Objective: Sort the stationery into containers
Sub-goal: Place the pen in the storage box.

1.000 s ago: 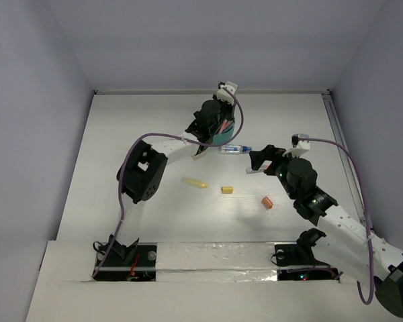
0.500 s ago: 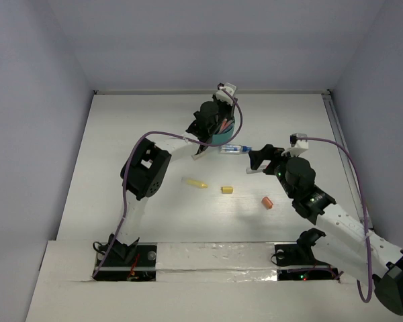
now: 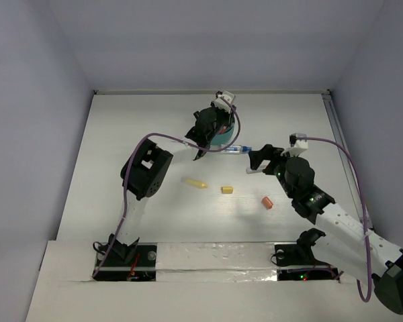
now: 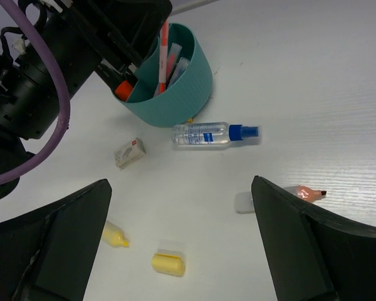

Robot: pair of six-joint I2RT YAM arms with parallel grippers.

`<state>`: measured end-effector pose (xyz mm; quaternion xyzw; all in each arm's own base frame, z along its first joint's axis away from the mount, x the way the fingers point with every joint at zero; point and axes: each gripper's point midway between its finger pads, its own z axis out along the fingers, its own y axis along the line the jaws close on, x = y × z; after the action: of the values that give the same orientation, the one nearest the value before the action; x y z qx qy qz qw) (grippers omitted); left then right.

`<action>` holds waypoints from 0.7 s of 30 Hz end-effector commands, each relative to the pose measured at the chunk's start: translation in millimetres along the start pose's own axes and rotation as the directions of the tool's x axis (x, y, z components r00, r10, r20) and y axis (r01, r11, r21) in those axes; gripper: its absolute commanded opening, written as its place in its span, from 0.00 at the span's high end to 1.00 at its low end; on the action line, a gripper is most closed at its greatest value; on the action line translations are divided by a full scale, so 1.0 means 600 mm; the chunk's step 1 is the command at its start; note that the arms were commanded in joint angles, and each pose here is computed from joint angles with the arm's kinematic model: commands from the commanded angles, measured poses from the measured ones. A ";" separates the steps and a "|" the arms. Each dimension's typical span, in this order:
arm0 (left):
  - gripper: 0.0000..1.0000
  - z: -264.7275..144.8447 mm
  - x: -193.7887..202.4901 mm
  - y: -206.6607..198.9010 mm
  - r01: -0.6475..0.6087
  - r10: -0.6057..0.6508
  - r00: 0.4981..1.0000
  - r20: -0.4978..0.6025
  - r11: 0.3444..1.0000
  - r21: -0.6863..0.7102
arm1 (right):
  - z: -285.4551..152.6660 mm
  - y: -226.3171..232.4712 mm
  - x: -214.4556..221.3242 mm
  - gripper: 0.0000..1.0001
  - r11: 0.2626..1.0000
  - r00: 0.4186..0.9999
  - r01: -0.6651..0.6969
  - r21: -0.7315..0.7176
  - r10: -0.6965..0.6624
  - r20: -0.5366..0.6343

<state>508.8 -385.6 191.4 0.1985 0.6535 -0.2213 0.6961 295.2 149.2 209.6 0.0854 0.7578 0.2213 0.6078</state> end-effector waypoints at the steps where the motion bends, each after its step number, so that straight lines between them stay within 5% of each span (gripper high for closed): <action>1: 0.70 -0.005 -0.074 0.004 0.006 -0.006 0.993 0.117 1.000 0.000 | 0.000 0.012 -0.034 0.00 1.000 0.997 -0.013 -0.013 0.014 0.072; 10: 0.30 -0.024 -0.160 0.017 0.003 0.004 0.986 0.166 0.999 -0.039 | 0.009 0.017 -0.023 0.00 1.000 0.999 -0.007 -0.016 0.007 0.037; 17: 0.18 -0.084 -0.329 0.004 0.054 -0.036 0.961 0.276 0.997 -0.056 | 0.021 0.022 -0.009 0.00 1.000 1.000 -0.003 -0.013 0.003 -0.011; 21: 0.18 -0.152 -0.347 0.004 0.173 -0.150 0.957 0.248 0.982 -0.072 | 0.016 0.027 -0.015 0.00 1.000 1.000 0.006 -0.021 -0.006 -0.020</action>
<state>457.2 -347.4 352.6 0.1372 0.5990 -0.2387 0.7519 300.4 156.3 187.9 0.0736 0.7853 0.2062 0.5791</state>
